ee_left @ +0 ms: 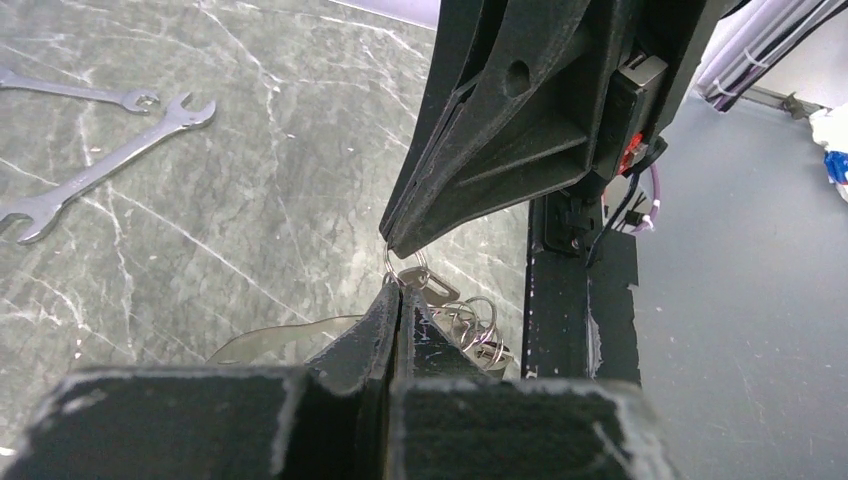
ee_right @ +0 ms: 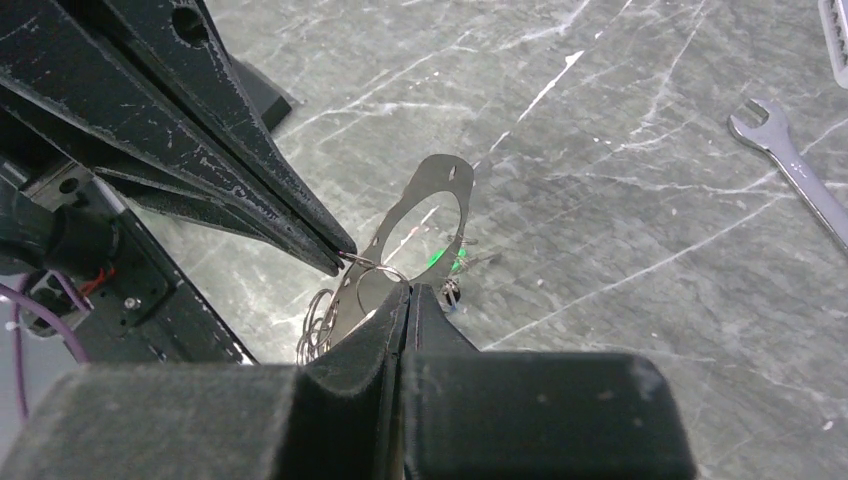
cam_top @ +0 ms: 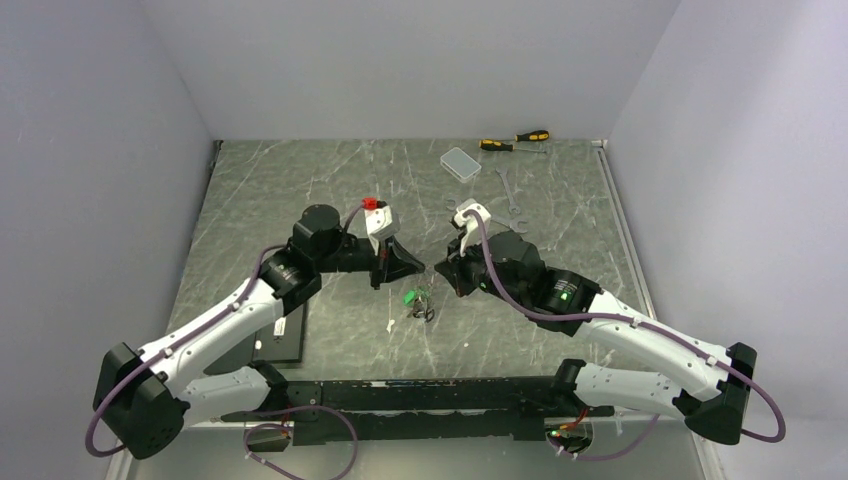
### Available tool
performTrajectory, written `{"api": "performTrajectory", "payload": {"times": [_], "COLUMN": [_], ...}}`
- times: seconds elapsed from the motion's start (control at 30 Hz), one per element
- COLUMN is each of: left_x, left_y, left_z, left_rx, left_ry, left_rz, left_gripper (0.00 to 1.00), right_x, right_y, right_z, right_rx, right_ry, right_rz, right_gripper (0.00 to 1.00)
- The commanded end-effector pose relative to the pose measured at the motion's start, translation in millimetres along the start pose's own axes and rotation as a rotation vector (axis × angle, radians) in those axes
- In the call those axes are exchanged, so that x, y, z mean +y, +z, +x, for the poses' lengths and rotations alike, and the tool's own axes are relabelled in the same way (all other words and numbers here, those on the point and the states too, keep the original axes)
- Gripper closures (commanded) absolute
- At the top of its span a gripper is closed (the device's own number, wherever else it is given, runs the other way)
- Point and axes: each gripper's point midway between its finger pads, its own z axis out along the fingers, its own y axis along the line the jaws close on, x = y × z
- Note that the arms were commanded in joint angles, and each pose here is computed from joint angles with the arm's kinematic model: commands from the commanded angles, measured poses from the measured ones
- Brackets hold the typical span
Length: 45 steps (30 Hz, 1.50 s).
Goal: Put the keys on the keyring
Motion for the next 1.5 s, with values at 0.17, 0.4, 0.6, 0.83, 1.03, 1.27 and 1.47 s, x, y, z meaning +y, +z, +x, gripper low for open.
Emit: {"api": "performTrajectory", "payload": {"times": [0.17,0.4,0.6,0.83,1.03,1.27,1.47], "left_x": [-7.9,-8.4,-7.5,-9.2,-7.9,-10.7,-11.9], "left_y": [-15.9,-22.6,-22.9,-24.6,-26.0,-27.7,-30.2], "left_z": [-56.7,-64.4,-61.6,-57.8,-54.5,-54.9,-56.8], "left_rx": [-0.208,-0.252,-0.229,-0.210,-0.192,-0.197,-0.208], "left_ry": [0.119,0.148,0.177,0.209,0.224,0.274,0.289], "left_rz": [-0.038,-0.063,-0.065,-0.061,-0.072,-0.065,-0.071], "left_gripper": [1.00,1.00,1.00,1.00,1.00,1.00,1.00], "right_x": [4.0,8.3,13.8,18.1,20.2,18.3,26.5], "right_y": [-2.8,-3.7,-2.7,-4.4,-6.5,-3.8,-1.5], "right_z": [-11.8,-13.7,-9.9,-19.0,-31.0,-30.6,-27.1], "right_rx": [-0.052,-0.041,0.037,0.061,0.085,0.154,0.191], "right_ry": [0.116,0.181,0.215,0.241,0.257,0.310,0.390], "right_rz": [0.001,-0.004,-0.004,-0.004,0.008,0.019,-0.094], "right_gripper": [1.00,1.00,1.00,1.00,1.00,1.00,1.00]}}
